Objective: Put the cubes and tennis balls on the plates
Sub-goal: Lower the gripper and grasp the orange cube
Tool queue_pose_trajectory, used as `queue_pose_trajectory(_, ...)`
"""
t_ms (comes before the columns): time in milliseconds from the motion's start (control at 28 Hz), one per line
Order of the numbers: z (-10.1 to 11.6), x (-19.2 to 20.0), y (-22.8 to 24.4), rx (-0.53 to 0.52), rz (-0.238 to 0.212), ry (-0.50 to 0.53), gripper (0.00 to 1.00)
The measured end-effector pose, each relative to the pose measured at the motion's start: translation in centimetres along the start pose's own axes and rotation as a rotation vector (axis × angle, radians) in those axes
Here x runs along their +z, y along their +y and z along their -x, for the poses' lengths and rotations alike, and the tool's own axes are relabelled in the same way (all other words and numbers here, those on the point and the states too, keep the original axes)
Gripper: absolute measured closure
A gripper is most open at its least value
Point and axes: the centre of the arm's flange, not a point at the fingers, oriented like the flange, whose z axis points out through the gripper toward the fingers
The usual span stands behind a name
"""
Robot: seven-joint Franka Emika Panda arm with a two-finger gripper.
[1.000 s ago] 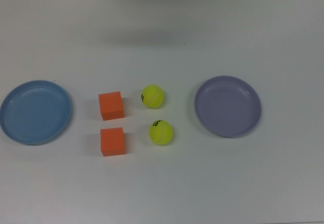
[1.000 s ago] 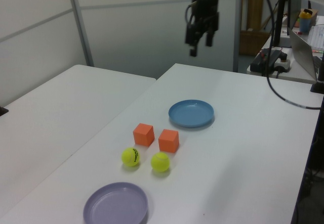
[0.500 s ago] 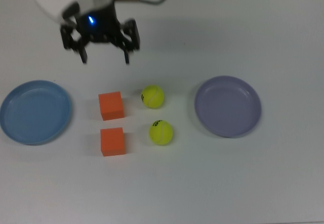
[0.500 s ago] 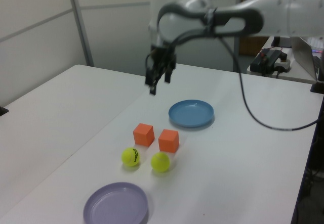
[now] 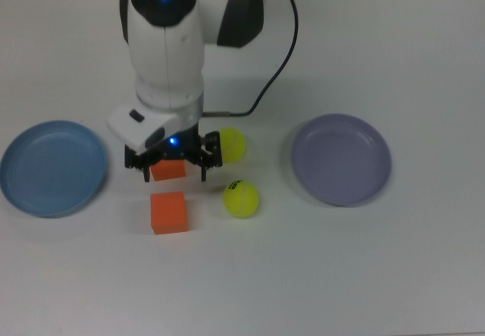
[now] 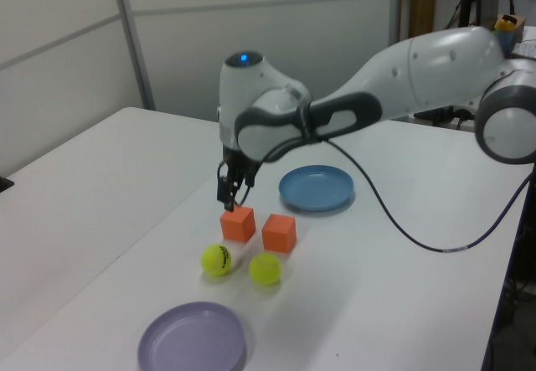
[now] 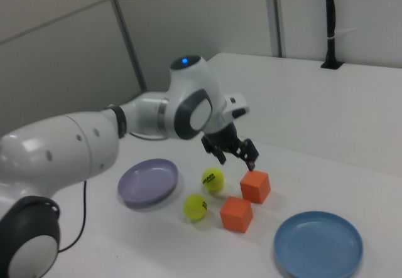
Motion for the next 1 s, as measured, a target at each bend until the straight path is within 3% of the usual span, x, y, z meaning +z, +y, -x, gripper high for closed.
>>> queue_pose_trajectory(286,-0.1,6.3,-0.4,-0.044,0.026,0.011,0.0)
queue_pose_trajectory(571,-0.2,9.7,-0.3,-0.103,0.075,0.053,0.02)
queue_pose_trajectory(821,-0.5,9.7,-0.3,-0.084,0.076,0.071,0.34)
queue_pose_trajectory(1000,-0.9,9.1,-0.1,-0.078,0.079,0.083,0.36)
